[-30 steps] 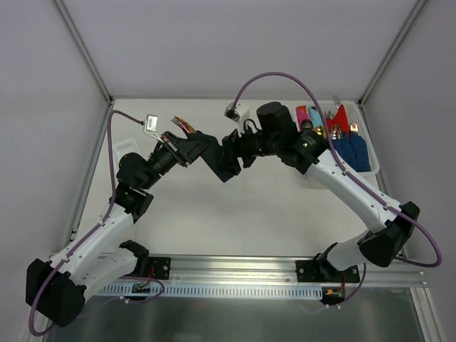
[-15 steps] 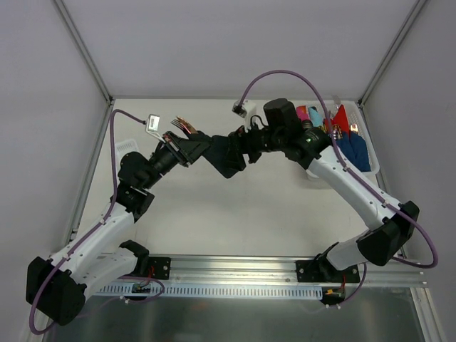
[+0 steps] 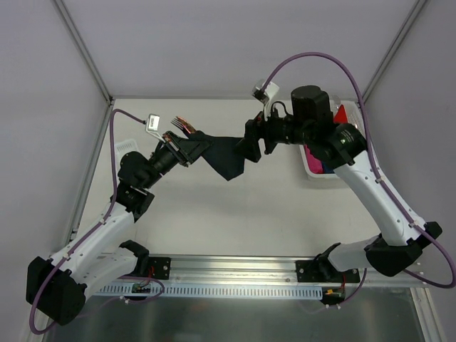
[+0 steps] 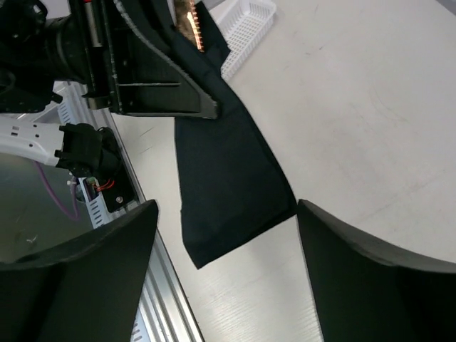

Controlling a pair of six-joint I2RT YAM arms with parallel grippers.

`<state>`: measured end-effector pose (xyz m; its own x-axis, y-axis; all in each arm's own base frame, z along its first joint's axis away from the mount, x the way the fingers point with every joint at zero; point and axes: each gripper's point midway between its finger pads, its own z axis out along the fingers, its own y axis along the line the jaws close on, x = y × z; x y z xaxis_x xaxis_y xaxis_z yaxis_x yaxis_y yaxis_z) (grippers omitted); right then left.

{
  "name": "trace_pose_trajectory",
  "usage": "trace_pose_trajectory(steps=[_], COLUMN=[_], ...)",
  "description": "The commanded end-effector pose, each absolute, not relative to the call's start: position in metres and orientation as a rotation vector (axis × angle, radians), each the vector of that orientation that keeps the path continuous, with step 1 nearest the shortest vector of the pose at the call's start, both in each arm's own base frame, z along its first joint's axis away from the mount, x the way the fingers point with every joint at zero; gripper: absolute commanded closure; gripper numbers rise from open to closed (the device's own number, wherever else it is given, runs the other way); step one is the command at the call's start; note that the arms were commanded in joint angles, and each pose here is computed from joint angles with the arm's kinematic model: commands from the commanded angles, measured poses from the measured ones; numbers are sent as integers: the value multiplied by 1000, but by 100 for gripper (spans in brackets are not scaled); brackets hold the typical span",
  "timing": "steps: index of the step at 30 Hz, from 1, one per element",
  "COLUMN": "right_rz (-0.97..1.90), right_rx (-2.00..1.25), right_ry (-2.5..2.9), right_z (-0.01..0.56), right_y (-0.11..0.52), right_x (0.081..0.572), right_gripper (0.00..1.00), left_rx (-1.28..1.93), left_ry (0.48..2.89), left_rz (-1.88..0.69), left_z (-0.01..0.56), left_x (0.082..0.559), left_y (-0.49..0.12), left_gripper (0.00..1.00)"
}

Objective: Place the utensils on the paper napkin and roll it up

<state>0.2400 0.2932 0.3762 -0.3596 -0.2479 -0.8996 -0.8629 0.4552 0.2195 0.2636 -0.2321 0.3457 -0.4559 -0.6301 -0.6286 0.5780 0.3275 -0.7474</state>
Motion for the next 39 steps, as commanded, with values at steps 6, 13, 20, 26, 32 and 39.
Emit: trace_pose_trajectory(steps=[6,13,20,26,32,39], right_rz=[1031,1000,952,951,1066,1127], right_rx=[-977,-1032,-1062,-1073,-1101,-1081], right_ry=[1793,1842,1896,1892,1868,1911], right_z=[395,361,331,324,324,313], right_y=[321,333,340,345,353,356], right_x=[209,210,223,227,213,213], right_gripper=[50,41,22,18,20,23], left_rx=[-20,-13,16,28,27,38], left_ry=[1369,1361,1334,1329,1313,1306], left_rz=[-1424,-1440,-1469,-1487,-1505,-1526], left_z=[389,392,399,401,403,406], left_x=[257,254,249,245,243,242], left_y=[-229,-230,-232,-234,-234,-236], left_gripper=[100,100,100,100,100,100])
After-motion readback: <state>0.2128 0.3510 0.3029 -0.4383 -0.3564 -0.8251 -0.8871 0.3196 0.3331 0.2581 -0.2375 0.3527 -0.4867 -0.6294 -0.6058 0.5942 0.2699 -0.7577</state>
